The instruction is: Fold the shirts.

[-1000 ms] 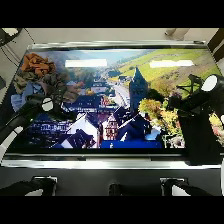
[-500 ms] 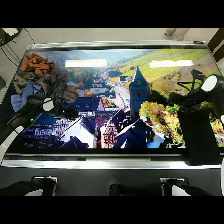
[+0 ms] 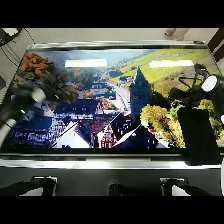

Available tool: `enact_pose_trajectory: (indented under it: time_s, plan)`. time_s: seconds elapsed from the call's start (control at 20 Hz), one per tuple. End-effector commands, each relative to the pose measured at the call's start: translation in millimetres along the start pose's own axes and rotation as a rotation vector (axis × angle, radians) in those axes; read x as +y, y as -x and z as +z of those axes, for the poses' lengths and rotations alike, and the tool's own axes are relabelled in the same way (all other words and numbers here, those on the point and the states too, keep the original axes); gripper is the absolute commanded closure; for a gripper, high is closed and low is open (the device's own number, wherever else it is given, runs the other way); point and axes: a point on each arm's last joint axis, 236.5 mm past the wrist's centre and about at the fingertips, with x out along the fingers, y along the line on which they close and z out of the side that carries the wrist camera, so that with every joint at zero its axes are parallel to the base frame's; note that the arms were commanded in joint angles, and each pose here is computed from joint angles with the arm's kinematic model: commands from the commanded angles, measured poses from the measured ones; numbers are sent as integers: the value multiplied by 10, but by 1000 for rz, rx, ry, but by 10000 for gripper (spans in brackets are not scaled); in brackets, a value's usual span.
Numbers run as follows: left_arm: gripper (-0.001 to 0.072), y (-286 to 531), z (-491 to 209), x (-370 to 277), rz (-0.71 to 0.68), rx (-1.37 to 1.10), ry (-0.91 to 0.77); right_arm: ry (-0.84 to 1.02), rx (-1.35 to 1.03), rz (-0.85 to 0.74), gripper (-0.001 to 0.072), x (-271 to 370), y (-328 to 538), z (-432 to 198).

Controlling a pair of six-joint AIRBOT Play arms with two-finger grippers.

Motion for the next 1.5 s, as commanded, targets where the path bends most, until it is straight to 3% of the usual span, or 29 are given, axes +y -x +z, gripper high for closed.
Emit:
enact_pose_trajectory:
  time_s: [0.0,0.1,0.2,0.35,0.55,0.8,0.85,1.05,1.25,1.45]
  plan:
    - [-13,534,1003,1083,5,-199,440,4,51,-7,38,-15,1,-120]
    - [-13,704,1001,1866,-25,-200,695,4,85,-11,39,-26,7,-200]
    - [-13,704,570,2529,25,-115,864,4,98,-13,39,-30,10,-230]
    - [-13,540,-68,3023,90,-16,959,2,112,-12,39,-26,13,-265]
    - [-13,181,-83,3137,130,-85,682,1,114,-10,40,-22,14,-268]
    - [-13,-180,318,2883,276,-97,-149,-21,138,41,40,101,23,-324]
    - [-13,-298,278,2798,283,-57,-241,-29,140,50,40,123,24,-329]
    - [-13,-692,-111,2595,193,87,-227,-39,155,58,40,146,31,-362]
    - [-13,-892,-143,2740,212,72,-211,-37,197,53,40,134,48,-461]
    - [-11,-1093,-219,2849,199,47,-57,-35,250,46,40,119,74,-583]
